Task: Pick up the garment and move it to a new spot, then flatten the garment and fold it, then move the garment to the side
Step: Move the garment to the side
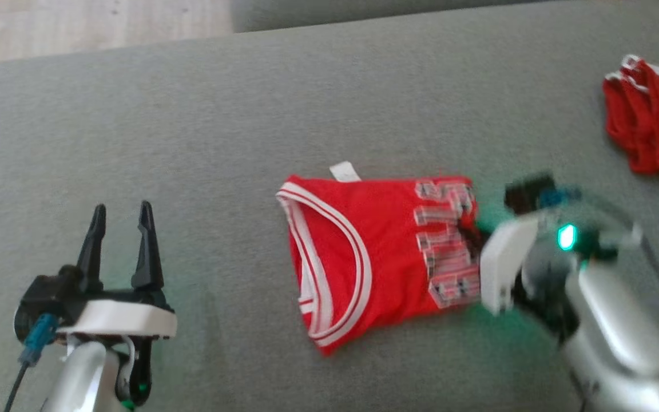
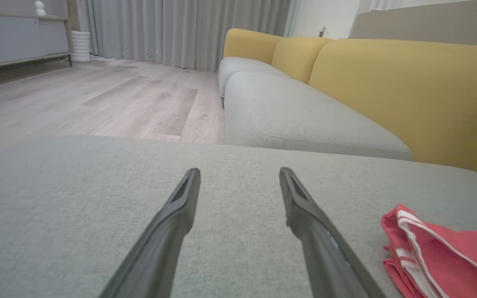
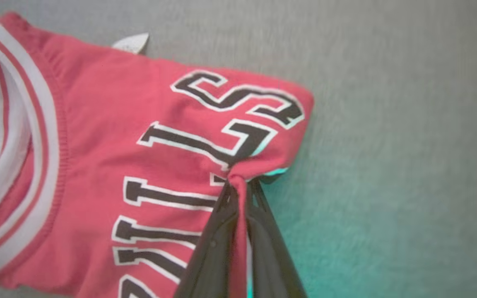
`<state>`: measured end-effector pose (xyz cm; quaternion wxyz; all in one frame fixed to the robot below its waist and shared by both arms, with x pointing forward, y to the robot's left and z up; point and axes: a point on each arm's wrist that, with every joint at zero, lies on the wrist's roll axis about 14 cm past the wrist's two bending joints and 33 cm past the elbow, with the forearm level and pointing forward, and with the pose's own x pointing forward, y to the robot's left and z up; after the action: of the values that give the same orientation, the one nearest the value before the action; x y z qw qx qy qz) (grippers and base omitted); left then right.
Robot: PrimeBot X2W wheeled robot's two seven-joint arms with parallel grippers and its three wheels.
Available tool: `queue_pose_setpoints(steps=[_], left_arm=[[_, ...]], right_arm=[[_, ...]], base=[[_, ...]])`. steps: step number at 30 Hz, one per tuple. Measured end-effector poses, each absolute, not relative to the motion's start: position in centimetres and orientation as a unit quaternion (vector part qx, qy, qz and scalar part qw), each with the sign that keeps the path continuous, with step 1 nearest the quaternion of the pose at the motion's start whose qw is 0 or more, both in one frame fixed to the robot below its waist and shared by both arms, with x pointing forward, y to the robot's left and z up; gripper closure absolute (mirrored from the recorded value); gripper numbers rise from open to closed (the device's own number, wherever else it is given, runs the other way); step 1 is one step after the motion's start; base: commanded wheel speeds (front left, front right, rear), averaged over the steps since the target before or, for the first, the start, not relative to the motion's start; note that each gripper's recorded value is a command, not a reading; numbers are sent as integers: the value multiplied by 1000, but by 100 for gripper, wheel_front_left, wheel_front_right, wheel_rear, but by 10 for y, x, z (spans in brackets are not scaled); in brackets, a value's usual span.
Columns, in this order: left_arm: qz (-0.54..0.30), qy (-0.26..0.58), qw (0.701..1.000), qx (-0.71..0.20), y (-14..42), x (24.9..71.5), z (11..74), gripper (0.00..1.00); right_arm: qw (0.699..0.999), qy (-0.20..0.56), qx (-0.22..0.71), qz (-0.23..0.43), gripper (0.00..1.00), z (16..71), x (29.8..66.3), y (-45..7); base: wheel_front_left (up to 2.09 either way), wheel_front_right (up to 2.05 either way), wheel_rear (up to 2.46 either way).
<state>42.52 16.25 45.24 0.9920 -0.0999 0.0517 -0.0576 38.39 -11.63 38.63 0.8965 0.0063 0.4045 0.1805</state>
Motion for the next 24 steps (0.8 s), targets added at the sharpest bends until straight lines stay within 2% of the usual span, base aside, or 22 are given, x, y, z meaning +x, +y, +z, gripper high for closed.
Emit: queue_pose_setpoints(steps=[5,10,24], left_arm=[[-89,44,990,-103,140,445,455,0],[-126,36,986,-106,113,467,455,0],[-196,47,973,-114,60,513,426,0]], right_arm=[[920,331,-68,200,100,447,440,-129],[933,288,-144,162,100,497,480,-180],[924,317,-216,-9,100,508,503,-348]], base=[[0,0,0],[0,0,0],[0,0,0]])
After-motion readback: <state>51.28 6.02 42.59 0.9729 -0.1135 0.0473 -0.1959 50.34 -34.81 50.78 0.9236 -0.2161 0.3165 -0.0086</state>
